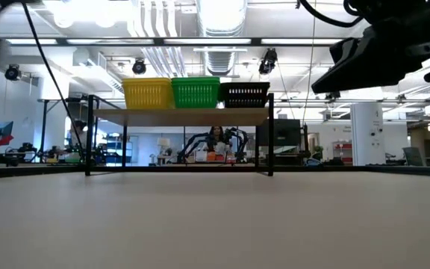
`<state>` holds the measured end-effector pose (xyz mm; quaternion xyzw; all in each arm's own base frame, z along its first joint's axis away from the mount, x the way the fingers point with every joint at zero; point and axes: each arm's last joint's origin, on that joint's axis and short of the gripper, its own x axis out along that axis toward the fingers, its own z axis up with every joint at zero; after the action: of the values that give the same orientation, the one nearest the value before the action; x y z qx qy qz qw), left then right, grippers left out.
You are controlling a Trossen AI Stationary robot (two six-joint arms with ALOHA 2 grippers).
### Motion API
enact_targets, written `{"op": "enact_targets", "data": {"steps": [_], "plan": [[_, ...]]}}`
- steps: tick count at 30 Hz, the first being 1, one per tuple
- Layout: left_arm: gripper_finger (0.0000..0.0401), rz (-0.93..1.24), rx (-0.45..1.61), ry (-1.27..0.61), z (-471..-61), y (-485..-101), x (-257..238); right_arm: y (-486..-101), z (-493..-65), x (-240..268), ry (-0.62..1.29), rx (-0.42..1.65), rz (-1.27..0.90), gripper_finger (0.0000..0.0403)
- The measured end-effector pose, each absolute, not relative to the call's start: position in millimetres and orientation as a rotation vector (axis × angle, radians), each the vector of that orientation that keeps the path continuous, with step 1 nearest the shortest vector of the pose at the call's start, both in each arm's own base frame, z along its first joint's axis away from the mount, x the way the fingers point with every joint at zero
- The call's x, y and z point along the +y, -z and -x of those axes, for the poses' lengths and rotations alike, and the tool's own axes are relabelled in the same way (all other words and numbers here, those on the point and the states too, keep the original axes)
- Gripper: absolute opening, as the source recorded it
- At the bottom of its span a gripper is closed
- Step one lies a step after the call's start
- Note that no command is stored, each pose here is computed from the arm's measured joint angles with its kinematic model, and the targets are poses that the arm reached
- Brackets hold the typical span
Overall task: Stack baskets on shelf by color
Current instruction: Stack the black basket on the other black basket on the shelf
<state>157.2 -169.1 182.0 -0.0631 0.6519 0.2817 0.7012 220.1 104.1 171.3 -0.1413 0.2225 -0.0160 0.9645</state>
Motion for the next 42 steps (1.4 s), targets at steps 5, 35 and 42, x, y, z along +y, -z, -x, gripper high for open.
{"op": "enact_targets", "data": {"steps": [5,35,42], "plan": [[0.0001,0.091,1.324,-0.505,-190.8,-174.6,-152.1,-170.3,-219.5,103.8,0.04,0.461,0.258,0.0009],[0.0,0.222,1.491,-0.679,-202.8,-189.4,-103.4,-123.0,-226.8,103.3,0.111,0.662,0.117,0.0062],[0.0,0.423,1.083,-0.368,-234.5,-145.1,-111.9,-144.6,-222.7,100.9,0.102,0.694,0.192,0.0111]]}}
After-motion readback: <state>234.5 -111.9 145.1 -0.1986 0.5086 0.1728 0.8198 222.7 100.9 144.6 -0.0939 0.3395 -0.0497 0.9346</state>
